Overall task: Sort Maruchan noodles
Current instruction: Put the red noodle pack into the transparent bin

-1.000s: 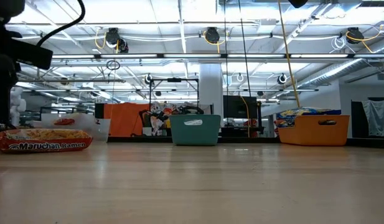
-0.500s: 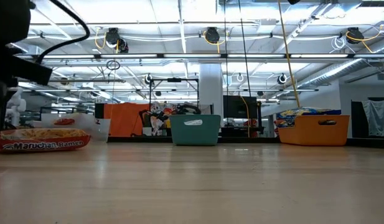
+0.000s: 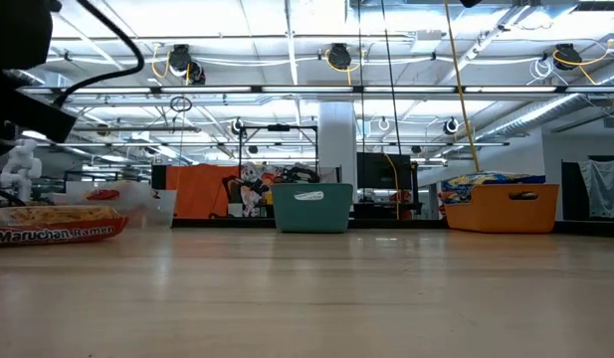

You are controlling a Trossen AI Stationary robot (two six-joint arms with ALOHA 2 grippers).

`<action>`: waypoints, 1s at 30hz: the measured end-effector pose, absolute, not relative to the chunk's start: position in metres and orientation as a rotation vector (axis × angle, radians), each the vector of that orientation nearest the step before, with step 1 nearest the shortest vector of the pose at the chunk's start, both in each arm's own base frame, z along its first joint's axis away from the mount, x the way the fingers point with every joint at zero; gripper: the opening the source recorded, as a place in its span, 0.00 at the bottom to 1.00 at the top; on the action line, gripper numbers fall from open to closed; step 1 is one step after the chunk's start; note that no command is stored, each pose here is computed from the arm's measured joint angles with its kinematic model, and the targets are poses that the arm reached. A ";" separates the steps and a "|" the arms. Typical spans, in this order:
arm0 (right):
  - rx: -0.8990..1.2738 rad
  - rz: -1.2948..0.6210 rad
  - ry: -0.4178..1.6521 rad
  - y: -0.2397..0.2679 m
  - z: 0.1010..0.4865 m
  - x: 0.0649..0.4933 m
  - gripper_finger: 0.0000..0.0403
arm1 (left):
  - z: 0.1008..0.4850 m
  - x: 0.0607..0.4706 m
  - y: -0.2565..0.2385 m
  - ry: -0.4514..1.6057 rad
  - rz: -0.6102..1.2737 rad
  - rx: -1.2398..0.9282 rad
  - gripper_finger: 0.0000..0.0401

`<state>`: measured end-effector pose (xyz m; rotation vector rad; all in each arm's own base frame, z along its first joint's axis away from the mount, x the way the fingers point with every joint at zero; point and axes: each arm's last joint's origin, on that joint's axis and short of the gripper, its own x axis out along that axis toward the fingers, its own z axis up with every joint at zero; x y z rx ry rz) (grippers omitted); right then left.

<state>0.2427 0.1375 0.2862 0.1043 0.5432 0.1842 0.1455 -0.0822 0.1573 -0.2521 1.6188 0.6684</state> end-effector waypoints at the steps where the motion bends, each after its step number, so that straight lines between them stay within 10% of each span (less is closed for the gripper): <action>1: 0.103 0.184 0.543 0.137 0.286 0.243 0.39 | 0.160 0.146 -0.083 1.621 0.669 -0.249 0.58; 30: 0.123 0.194 0.558 0.141 0.285 0.240 0.39 | 0.162 0.135 -0.092 1.505 0.706 -0.046 0.61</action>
